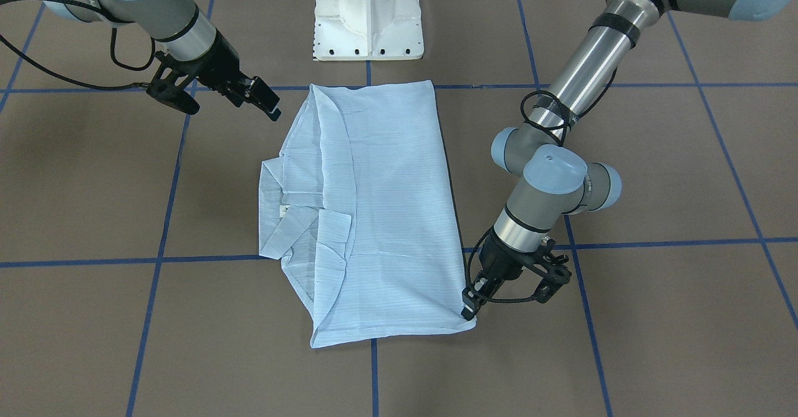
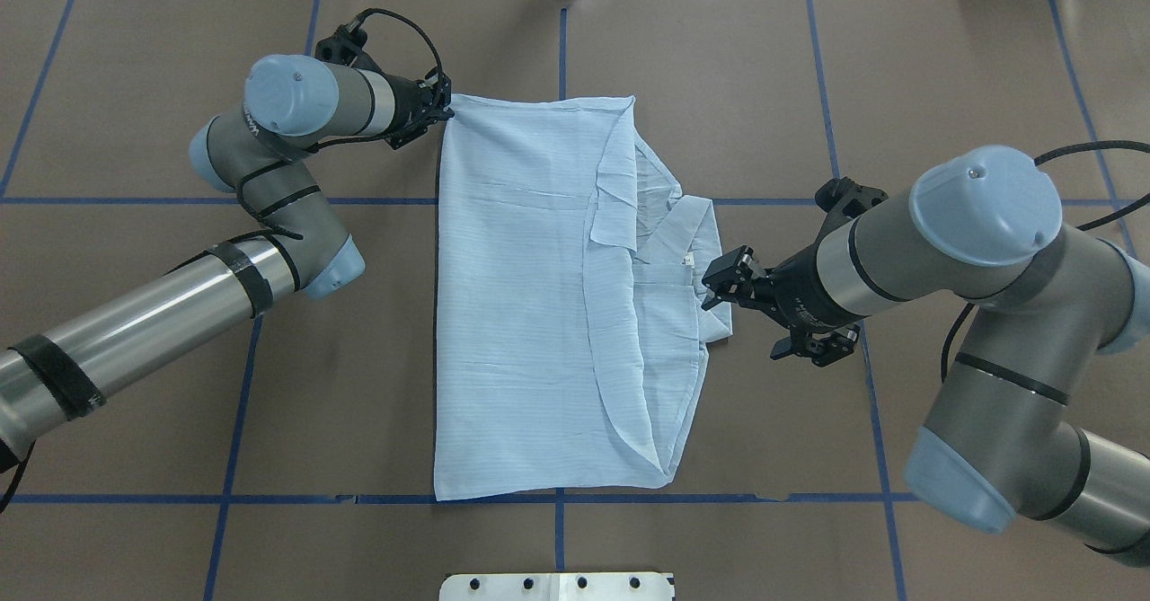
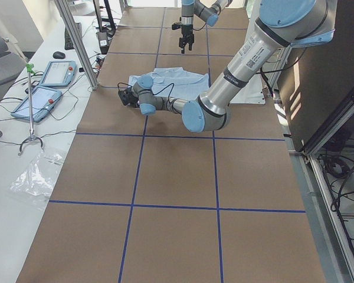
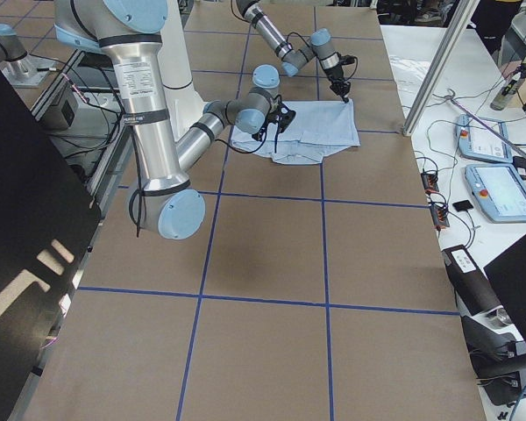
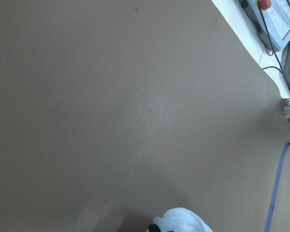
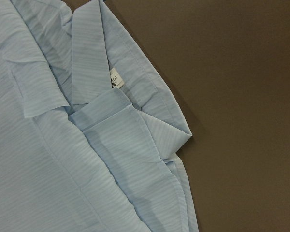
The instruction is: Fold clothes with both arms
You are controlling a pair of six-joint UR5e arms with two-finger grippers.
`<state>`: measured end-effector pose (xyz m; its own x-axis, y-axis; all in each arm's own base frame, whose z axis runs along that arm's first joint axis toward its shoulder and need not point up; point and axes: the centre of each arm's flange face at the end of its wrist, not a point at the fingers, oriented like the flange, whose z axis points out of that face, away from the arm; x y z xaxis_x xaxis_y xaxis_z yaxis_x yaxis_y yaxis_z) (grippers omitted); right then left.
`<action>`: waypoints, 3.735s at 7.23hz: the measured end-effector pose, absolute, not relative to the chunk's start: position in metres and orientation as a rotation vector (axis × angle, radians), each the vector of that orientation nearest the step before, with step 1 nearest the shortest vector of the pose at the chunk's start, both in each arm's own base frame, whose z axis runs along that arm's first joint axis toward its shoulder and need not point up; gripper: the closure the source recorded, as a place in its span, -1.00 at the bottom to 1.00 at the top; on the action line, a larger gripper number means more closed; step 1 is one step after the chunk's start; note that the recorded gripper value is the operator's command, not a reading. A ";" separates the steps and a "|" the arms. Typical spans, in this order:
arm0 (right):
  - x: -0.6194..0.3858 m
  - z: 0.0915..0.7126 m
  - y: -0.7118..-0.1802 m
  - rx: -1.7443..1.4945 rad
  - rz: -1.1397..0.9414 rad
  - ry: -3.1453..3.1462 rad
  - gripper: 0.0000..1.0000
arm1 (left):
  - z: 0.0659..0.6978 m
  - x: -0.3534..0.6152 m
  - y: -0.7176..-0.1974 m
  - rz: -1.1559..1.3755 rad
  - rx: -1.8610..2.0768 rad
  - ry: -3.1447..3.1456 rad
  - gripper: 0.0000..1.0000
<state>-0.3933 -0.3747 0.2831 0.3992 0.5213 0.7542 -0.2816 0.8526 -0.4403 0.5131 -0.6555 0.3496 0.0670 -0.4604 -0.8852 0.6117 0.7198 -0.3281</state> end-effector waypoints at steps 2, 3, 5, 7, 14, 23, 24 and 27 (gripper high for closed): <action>-0.408 0.277 -0.370 -0.184 0.516 -1.047 -1.00 | 0.351 0.512 -0.661 -0.787 0.171 1.254 -0.09; -0.416 0.270 -0.367 -0.140 0.491 -1.055 -1.00 | 0.353 0.507 -0.664 -0.743 0.209 1.243 -0.09; -0.432 0.263 -0.357 -0.075 0.373 -1.056 -1.00 | 0.371 0.480 -0.648 -0.641 0.268 1.235 -0.09; -0.458 0.262 -0.338 -0.001 0.177 -0.995 -1.00 | 0.399 0.427 -0.624 -0.501 0.288 1.233 -0.10; -0.566 0.241 -0.260 0.381 -0.426 -0.681 -1.00 | 0.523 0.256 -0.572 -0.203 0.450 1.064 -0.10; -0.594 0.259 -0.269 0.435 -0.551 -0.552 -1.00 | 0.529 0.231 -0.556 -0.189 0.468 1.054 -0.10; -0.592 0.261 -0.274 0.442 -0.558 -0.543 -1.00 | 0.529 0.231 -0.556 -0.190 0.468 1.054 -0.10; -0.568 0.287 -0.290 0.441 -0.576 -0.504 -1.00 | 0.521 0.230 -0.554 -0.193 0.474 1.066 -0.10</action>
